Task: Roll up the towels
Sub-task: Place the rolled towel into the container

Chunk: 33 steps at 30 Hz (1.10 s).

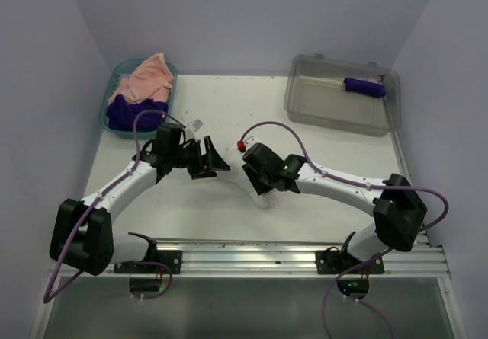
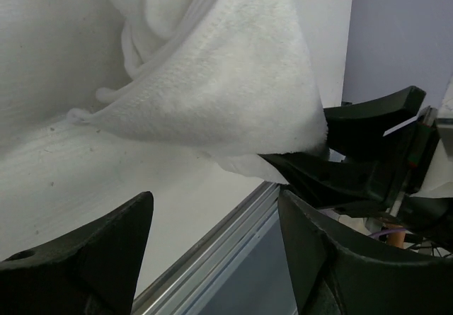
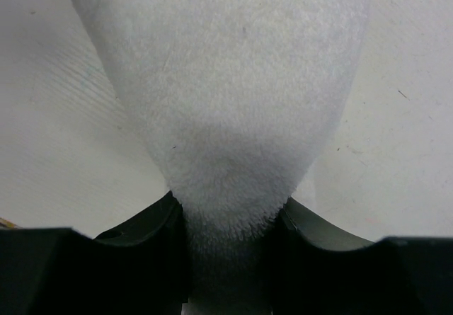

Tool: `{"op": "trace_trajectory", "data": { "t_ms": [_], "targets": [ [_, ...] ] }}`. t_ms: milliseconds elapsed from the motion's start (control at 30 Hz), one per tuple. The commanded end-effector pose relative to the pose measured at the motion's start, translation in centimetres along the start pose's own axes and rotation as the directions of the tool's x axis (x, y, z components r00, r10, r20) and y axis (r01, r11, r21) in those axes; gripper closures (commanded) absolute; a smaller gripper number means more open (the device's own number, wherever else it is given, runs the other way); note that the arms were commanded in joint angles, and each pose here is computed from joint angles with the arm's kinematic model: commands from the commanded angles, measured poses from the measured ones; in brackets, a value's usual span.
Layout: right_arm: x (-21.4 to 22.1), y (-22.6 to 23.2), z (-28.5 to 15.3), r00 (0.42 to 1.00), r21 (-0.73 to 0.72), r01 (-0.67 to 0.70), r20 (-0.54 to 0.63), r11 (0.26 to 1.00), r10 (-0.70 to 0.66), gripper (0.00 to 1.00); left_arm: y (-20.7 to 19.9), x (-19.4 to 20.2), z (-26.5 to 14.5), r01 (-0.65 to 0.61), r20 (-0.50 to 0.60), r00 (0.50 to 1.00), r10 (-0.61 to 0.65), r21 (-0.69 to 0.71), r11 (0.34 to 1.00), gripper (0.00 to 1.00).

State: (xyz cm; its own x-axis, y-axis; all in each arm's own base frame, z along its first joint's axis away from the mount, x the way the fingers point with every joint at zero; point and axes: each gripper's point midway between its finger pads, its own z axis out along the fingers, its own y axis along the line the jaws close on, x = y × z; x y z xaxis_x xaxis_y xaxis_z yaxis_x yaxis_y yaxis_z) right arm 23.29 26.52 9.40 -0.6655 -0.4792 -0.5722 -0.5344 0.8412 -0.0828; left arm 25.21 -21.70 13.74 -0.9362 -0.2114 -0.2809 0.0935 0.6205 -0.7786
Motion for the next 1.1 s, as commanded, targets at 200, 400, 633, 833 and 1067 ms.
{"op": "trace_trajectory", "data": {
  "t_ms": [200, 400, 633, 833, 1067],
  "targets": [
    [-3.3, 2.3, -3.4, 0.985, -0.195, -0.114, 0.105, 0.974, 0.136, 1.0, 0.1, -0.4, 1.5, 0.019, 0.065, 0.998, -0.024, 0.08, 0.997, 0.27],
    [-3.6, 3.3, -4.5, 0.981, -0.266, -0.131, 0.106, 0.955, 0.164, 1.0, -0.7, -2.0, 3.4, -0.007, 0.094, 0.996, -0.005, 0.124, 0.992, 0.29],
    [-3.6, 1.6, -4.8, 0.979, -0.17, -0.155, 0.105, 0.973, 0.174, 1.0, -0.4, -1.5, 4.5, -0.022, 0.061, 0.998, 0.014, 0.127, 0.992, 0.31],
    [-3.6, -4.2, -5.9, 0.98, 0.094, -0.164, 0.126, 0.982, 0.151, 1.0, -1.3, -2.6, 3.0, -0.098, 0.076, 0.993, 0.093, 0.064, 0.993, 0.3],
    [-4.1, -10.6, -8.6, 0.975, 0.335, -0.203, 0.153, 0.92, 0.16, 1.0, -1.9, -4.1, 0.2, -0.12, 0.103, 0.988, 0.117, 0.027, 0.992, 0.28]
  ]
}}
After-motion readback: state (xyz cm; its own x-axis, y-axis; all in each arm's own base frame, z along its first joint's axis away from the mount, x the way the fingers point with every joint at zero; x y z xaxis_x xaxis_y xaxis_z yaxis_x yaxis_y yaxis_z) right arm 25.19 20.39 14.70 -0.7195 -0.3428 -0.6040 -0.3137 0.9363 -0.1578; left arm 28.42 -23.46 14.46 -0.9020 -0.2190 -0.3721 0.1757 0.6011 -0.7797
